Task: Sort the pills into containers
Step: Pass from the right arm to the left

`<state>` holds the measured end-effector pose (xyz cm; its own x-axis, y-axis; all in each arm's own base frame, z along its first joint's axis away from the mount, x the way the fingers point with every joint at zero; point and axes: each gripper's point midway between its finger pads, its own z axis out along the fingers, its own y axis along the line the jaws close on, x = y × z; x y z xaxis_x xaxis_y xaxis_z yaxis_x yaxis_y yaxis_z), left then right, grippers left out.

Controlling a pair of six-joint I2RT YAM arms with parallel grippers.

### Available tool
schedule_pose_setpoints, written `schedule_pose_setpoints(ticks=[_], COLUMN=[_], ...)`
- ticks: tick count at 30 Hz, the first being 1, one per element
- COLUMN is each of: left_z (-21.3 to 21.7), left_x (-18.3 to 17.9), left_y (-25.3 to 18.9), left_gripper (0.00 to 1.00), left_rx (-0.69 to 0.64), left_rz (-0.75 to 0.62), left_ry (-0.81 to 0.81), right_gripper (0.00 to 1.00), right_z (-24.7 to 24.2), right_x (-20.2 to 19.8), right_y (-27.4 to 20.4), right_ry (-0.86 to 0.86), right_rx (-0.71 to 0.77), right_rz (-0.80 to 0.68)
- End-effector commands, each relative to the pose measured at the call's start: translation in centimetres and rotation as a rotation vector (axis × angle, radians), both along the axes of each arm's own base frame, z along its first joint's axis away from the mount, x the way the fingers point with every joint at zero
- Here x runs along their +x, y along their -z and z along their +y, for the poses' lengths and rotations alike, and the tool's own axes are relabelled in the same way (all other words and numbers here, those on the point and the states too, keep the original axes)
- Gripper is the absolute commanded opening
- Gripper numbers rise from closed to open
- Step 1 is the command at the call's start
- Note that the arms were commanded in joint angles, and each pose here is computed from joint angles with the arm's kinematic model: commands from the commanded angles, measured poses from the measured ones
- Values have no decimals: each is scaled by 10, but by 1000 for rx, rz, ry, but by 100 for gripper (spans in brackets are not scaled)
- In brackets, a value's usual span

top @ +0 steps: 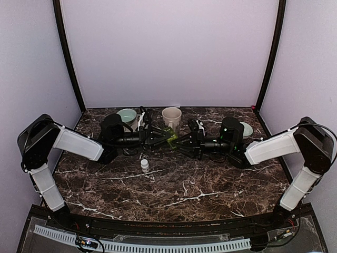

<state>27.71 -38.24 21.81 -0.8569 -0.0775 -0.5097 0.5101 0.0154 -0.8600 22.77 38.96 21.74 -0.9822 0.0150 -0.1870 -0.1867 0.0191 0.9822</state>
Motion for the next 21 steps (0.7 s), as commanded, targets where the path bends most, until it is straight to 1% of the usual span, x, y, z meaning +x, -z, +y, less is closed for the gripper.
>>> schedule_pose_setpoints(ticks=[1,5,9,12,21], left_z=[-2,-5,-6,-7,-11], left_x=[-2,-2,-2,-3,-8], left_y=[-15,-17,-19,-20,-22], left_gripper=[59,52,42,39,24], left_rx=[-21,-25,-31,-34,-45], left_rz=[-55,-61,-64,-65,-68], left_ry=[1,8,9,15,44], right_gripper=[13,13,13,13,13], right_z=[2,2,2,3,4], right_x=[5,5,5,5,7], right_y=[-13,-13,-12,-11,-10], right_ry=[10,9,8,7,10], right_rx=[38,38,37,35,35], right_rz=[-51,-52,-47,-44,-41])
